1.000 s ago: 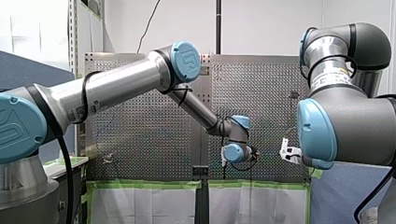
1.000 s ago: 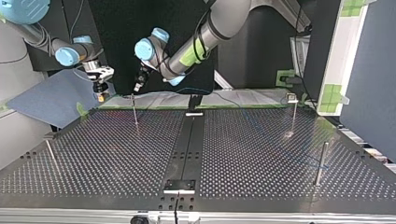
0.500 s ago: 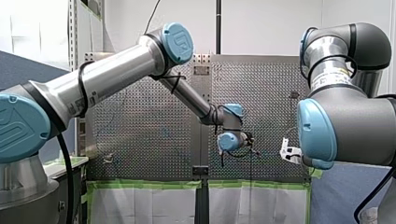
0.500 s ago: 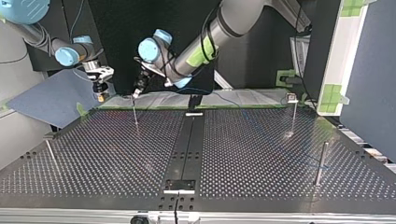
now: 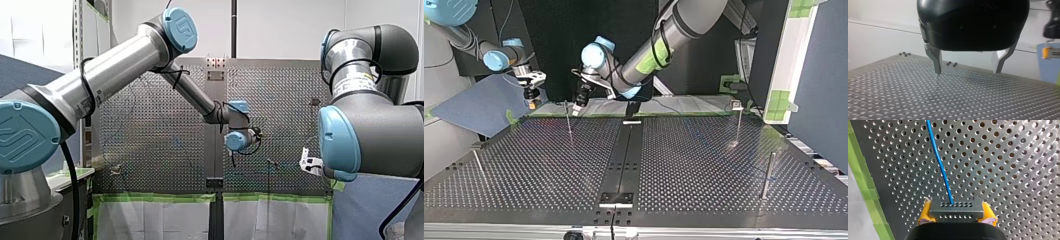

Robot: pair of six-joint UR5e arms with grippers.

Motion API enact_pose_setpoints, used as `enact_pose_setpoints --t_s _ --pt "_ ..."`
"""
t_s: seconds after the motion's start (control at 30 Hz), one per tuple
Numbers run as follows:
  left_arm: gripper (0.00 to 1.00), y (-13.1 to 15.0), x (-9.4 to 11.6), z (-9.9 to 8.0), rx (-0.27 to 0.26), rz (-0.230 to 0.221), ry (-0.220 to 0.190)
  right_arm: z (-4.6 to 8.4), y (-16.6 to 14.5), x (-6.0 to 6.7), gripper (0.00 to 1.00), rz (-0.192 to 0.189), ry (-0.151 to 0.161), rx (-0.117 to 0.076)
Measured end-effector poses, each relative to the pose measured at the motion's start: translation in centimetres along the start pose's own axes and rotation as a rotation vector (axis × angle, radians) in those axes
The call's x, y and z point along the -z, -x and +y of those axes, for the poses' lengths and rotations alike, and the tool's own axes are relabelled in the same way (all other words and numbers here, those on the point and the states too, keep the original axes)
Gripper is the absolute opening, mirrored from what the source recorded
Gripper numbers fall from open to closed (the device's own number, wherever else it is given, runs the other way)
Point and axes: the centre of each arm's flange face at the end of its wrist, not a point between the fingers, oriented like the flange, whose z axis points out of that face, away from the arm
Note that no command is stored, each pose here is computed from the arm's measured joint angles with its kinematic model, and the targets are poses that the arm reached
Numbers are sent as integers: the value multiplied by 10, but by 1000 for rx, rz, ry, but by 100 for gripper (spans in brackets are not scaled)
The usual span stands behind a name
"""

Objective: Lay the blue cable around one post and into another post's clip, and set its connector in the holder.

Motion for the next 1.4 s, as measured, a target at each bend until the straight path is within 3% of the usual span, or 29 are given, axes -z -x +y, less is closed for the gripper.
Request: enact_pose_setpoints --t_s 0.23,0.73,1.03,1.4 --pt "98 25 8 -1 16 -45 -9 -2 1 0 0 -1 -3 0" --pt "98 67 38 4 3 -64 23 -12 3 -2 0 -8 -33 1" --pt "98 94 58 16 -25 -87 86 -15 4 -3 0 -8 -39 3" --pt "98 123 84 23 -36 -107 101 -18 4 -4 0 -10 -44 4"
